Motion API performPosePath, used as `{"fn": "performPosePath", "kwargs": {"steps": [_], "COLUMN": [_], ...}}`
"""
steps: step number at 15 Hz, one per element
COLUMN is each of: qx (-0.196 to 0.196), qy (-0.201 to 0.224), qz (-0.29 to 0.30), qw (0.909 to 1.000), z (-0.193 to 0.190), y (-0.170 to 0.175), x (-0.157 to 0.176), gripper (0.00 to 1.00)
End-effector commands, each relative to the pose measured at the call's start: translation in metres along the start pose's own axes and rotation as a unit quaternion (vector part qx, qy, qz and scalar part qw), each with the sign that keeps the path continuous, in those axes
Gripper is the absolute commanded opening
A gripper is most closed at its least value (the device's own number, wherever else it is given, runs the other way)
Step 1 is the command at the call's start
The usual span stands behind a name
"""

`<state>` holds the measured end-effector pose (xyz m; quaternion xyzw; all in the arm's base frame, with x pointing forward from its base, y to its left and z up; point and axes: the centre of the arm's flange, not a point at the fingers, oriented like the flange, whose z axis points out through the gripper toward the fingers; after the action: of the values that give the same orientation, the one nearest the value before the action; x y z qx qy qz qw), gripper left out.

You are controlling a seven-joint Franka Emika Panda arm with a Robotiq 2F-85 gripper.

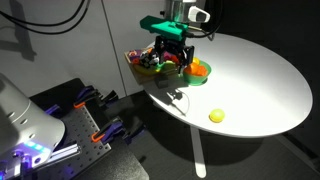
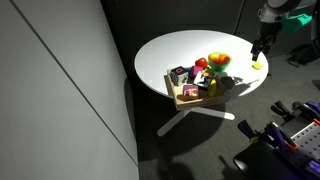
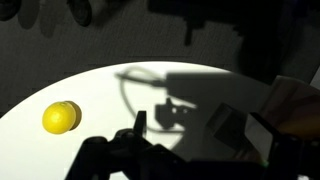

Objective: Pick up the yellow lemon toy and put it in the tray

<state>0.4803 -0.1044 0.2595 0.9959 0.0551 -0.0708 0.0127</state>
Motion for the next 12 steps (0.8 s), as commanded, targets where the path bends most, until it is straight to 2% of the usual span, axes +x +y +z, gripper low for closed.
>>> {"fn": "performPosePath", "kwargs": {"steps": [1, 12], "qx": [-0.008, -0.026], "qy": [-0.003, 0.015], "qz": [0.029, 0.14], "qw": [0.9996, 0.9897], "z": [0.016, 0.061], "y": [0.02, 0.056], "x": [0.018, 0.044], "gripper": [1.0, 1.0]}}
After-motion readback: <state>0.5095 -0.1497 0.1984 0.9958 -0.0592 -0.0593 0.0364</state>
